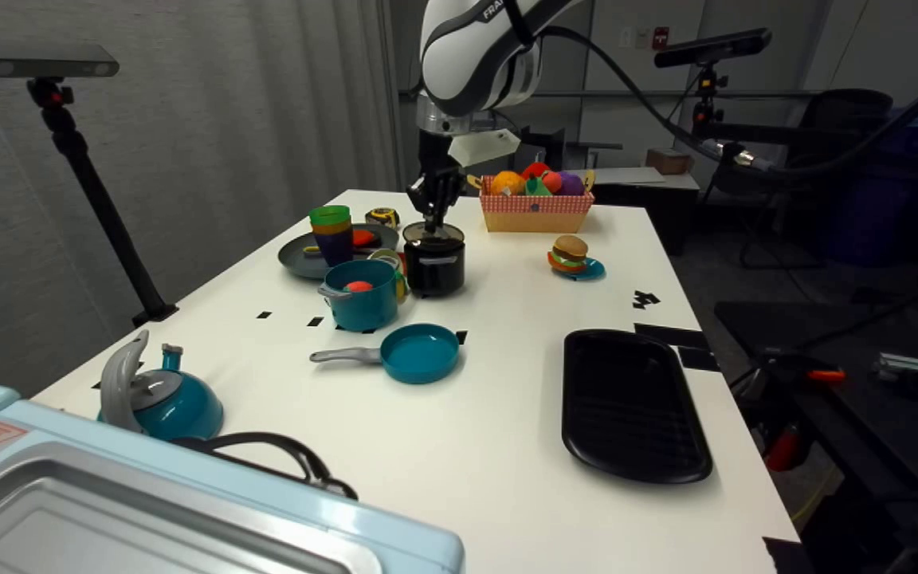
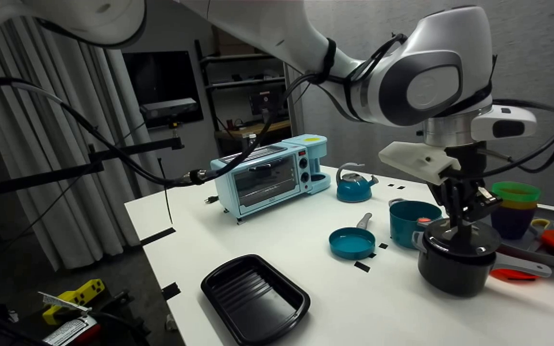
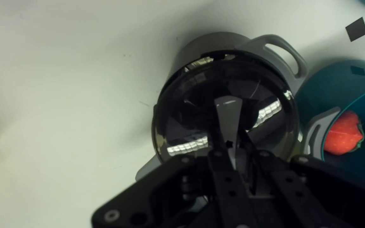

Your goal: Move the lid from the pan to the black pot

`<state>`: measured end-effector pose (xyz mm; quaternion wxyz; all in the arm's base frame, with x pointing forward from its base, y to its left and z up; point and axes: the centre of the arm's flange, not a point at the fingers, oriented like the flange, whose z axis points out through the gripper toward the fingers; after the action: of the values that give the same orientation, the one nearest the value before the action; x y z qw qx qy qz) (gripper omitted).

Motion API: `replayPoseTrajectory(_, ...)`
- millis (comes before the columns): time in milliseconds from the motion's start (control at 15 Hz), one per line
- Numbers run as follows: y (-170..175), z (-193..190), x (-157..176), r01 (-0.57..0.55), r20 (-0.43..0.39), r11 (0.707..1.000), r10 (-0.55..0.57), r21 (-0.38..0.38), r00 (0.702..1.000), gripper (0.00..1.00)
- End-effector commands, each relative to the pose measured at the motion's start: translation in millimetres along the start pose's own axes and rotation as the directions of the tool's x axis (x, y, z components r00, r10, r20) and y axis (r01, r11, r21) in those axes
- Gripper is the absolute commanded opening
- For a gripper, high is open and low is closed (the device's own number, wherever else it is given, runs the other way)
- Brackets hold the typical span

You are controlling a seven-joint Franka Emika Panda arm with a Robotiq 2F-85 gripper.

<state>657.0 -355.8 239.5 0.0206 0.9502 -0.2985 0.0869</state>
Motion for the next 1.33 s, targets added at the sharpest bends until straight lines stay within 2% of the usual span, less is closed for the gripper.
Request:
replayPoseTrajectory(0, -4, 4, 8, 0.014, 0.026, 1.000, -0.014, 0.006, 1.000, 0.41)
replayPoseTrajectory(533, -6, 1, 3, 0.018, 0.030, 1.000, -0.018, -0.003, 0.999, 0.99)
replayPoseTrajectory(800, -19, -20, -2, 0.057, -0.021, 0.998, -0.058, -0.027, 0.998, 1.00)
replayPoseTrajectory(1267, -60, -84, -24, 0.134, -0.115, 0.991, -0.135, -0.016, 0.984, 1.00)
